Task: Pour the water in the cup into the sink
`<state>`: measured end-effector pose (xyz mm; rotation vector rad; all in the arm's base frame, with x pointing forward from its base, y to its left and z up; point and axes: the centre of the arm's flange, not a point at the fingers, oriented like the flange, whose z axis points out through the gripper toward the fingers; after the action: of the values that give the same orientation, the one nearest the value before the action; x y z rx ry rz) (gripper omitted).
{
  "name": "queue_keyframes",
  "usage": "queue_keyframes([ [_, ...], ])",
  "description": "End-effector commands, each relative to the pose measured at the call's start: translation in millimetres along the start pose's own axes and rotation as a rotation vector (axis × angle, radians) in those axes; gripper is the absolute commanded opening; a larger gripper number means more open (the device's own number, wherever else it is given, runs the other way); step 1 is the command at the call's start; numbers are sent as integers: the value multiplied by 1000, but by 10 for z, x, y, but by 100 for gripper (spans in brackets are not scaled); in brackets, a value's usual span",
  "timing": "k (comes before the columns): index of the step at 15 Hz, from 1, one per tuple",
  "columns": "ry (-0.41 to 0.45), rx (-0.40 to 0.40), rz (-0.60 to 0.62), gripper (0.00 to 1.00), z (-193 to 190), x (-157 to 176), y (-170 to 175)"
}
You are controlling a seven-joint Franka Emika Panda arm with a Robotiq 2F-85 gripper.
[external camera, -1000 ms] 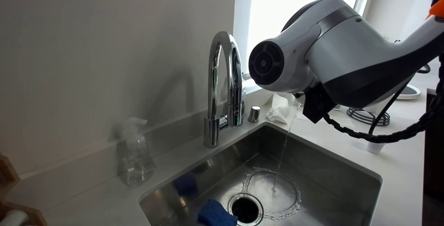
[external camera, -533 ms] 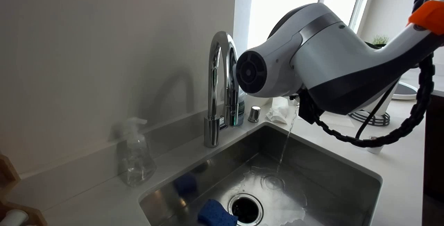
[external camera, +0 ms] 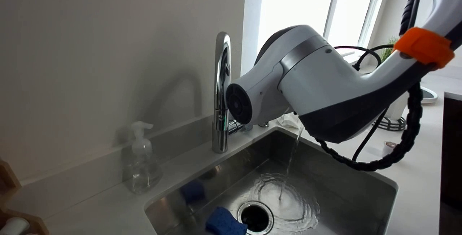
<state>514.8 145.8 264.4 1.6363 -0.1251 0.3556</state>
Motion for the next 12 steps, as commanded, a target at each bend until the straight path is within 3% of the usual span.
queue_keyframes([
  [1, 10, -95, -7, 1, -68, 83, -89],
  [12, 10, -294, -3, 1, -71, 107, -93],
])
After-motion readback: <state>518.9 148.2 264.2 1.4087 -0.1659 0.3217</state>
